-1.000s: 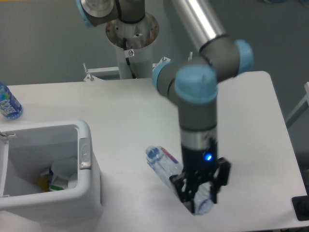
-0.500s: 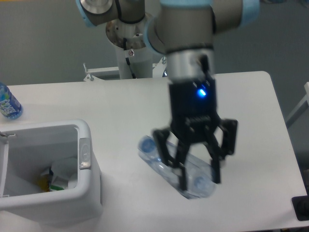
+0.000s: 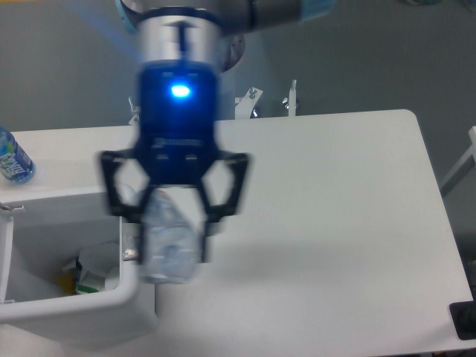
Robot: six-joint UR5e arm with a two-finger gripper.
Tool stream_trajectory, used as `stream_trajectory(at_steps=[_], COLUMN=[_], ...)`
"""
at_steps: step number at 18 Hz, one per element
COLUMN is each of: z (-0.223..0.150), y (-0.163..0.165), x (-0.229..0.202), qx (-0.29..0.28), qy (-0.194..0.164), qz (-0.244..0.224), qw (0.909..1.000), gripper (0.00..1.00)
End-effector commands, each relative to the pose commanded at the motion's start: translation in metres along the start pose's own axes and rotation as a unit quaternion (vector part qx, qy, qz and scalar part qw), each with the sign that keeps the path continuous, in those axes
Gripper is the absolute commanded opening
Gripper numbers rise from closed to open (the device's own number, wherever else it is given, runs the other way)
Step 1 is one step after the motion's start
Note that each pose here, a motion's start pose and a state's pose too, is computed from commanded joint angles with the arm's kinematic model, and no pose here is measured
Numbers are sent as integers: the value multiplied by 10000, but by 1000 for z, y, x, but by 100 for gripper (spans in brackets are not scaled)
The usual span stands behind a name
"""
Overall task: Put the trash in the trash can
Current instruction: 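Carry the bottle over the white bin and lower it inside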
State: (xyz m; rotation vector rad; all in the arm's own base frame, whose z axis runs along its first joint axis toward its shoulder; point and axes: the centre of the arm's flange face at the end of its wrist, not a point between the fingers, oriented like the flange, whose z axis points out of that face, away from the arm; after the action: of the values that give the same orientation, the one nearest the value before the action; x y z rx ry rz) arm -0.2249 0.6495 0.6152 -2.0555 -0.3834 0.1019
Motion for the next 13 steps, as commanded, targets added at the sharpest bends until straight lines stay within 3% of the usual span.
stream_trajectory(at_steps=[5, 11, 13], z=[24, 34, 40], y=[22, 33, 39], x=[27, 26, 25], qx=[-251, -369, -440], qy=[209, 224, 234], qz=[97, 141, 282], qw=[9994, 9990, 9984], gripper=[52, 55, 100])
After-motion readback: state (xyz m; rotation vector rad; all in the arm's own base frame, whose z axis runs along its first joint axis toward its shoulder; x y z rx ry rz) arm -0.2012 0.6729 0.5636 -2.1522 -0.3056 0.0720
